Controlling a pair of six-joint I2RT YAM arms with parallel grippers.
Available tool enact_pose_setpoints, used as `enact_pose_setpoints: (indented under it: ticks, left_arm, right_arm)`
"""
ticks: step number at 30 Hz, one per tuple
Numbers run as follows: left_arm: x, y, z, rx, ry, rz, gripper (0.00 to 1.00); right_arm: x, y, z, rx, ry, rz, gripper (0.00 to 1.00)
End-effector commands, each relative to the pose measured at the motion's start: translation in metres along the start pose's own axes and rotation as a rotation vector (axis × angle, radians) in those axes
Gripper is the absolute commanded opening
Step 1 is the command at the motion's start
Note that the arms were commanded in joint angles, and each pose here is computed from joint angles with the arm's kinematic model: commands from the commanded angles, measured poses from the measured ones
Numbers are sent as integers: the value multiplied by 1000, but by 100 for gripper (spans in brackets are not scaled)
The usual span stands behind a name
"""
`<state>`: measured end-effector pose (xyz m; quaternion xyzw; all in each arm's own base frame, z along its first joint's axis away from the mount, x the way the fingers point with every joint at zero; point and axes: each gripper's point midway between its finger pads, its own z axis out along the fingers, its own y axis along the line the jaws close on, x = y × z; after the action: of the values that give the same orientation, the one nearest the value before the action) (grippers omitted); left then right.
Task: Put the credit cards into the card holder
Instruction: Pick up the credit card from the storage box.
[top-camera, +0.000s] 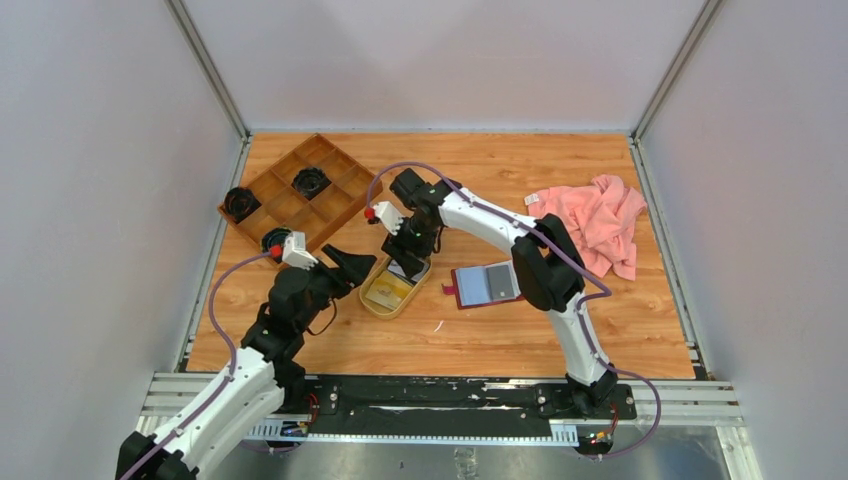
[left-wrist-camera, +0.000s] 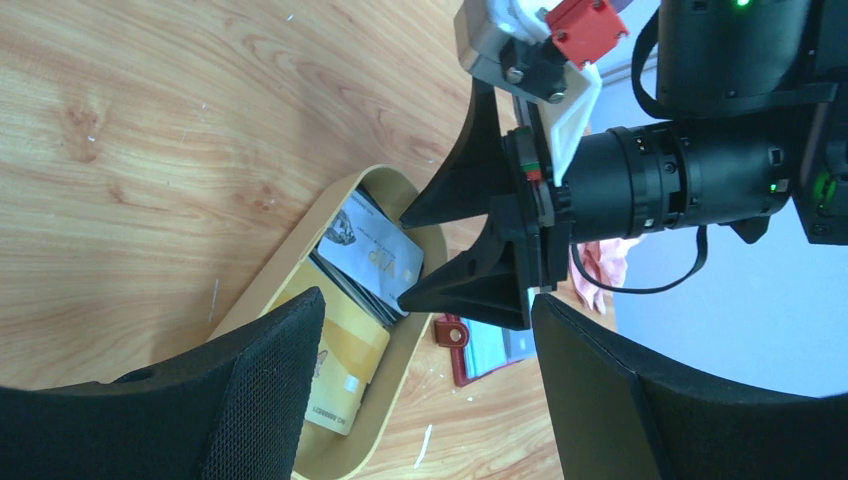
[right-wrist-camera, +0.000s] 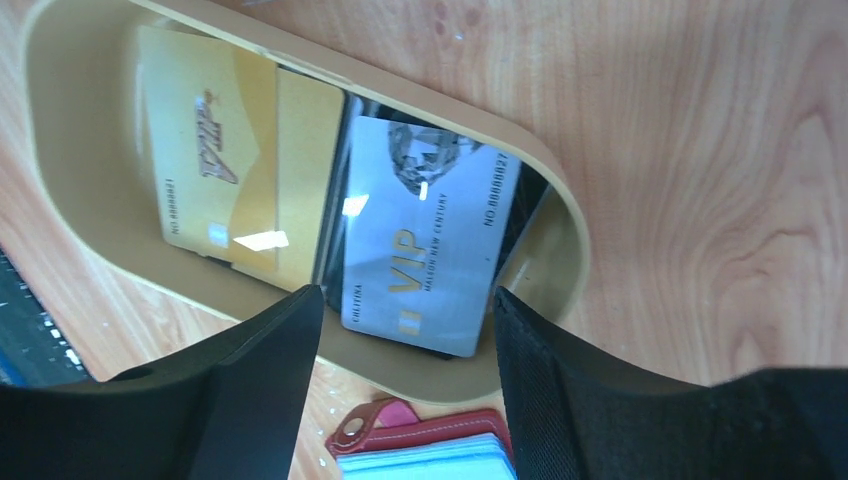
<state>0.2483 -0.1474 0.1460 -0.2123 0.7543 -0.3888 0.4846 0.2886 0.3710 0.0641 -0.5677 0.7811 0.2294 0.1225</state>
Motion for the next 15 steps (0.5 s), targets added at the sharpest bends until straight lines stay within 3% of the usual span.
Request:
enact_pose_setpoints:
  ticks: [1, 6, 15]
  left_arm:
    - [-10, -9, -3, 31, -33, 31, 79]
    - [-9, -9, -5, 40, -36, 29, 79]
    - [-7, -10, -6, 48, -26, 21, 79]
  right_arm:
    - [-1, -14, -1, 112, 56, -59, 68]
    - [2, -20, 6, 149, 92, -84, 74]
    - [14, -16, 26, 95, 134, -61, 74]
